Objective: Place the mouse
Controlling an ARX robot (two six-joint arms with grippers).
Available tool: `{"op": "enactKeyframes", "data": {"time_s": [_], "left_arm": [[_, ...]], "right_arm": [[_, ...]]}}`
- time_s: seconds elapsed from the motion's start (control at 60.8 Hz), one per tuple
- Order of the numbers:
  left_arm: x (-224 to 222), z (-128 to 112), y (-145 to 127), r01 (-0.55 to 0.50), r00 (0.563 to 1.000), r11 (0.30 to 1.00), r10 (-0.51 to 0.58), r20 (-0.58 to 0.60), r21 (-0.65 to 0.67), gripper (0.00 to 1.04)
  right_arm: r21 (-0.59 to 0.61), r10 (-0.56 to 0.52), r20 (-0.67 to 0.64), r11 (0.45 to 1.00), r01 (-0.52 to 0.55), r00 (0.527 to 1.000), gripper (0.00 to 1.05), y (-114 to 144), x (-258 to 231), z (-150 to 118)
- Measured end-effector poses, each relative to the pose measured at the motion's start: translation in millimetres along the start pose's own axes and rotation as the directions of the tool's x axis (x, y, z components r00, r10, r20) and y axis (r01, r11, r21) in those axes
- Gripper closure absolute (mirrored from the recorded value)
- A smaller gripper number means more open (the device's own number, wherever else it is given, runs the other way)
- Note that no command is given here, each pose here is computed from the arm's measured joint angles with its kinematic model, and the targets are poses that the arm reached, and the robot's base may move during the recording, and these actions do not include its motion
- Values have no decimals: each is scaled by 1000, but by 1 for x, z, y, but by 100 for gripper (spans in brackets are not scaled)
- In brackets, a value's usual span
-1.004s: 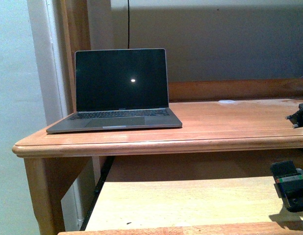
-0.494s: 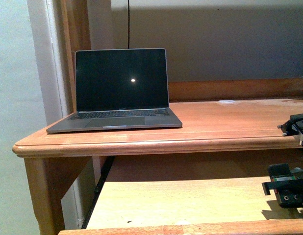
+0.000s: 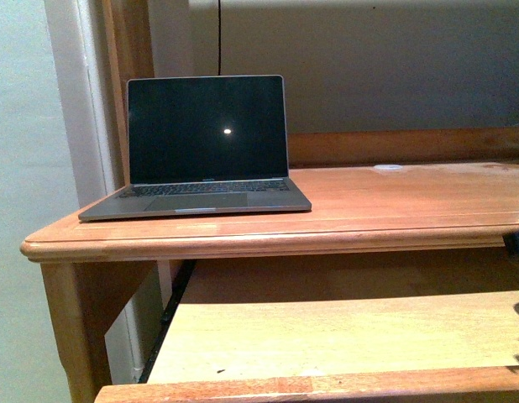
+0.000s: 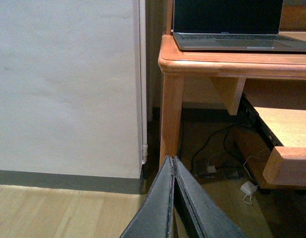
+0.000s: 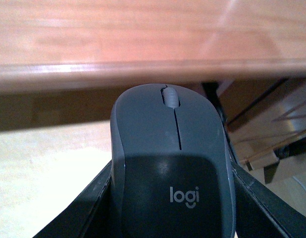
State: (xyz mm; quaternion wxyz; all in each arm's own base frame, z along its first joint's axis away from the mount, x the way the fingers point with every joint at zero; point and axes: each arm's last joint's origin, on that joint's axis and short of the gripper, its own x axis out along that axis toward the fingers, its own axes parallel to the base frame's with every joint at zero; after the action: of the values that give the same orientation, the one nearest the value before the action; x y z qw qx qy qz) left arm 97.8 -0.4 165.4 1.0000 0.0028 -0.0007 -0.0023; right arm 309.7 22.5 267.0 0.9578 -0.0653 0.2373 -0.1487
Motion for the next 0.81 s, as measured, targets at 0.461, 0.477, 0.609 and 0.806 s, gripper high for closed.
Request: {"op": "enactKeyframes", "data": {"time_s": [0.461,0.477,0.609,0.806], "left_arm": [[0,0,0,0,1000,1000,0,0,0,102],[0,0,0,0,1000,1000,0,0,0,102],[0,0,0,0,1000,1000,0,0,-1,90],[0,0,0,0,1000,1000,0,0,-1,54]], "right_arm": [[-54,-72,91,996,77,993,49,128,72,102],[-56,-78,92,995,83,993,49,131,76,101],[-83,-100,98,991,108,990,49,149,101,89],[-27,-28,186,999,33,982,22,156,98,94]]}}
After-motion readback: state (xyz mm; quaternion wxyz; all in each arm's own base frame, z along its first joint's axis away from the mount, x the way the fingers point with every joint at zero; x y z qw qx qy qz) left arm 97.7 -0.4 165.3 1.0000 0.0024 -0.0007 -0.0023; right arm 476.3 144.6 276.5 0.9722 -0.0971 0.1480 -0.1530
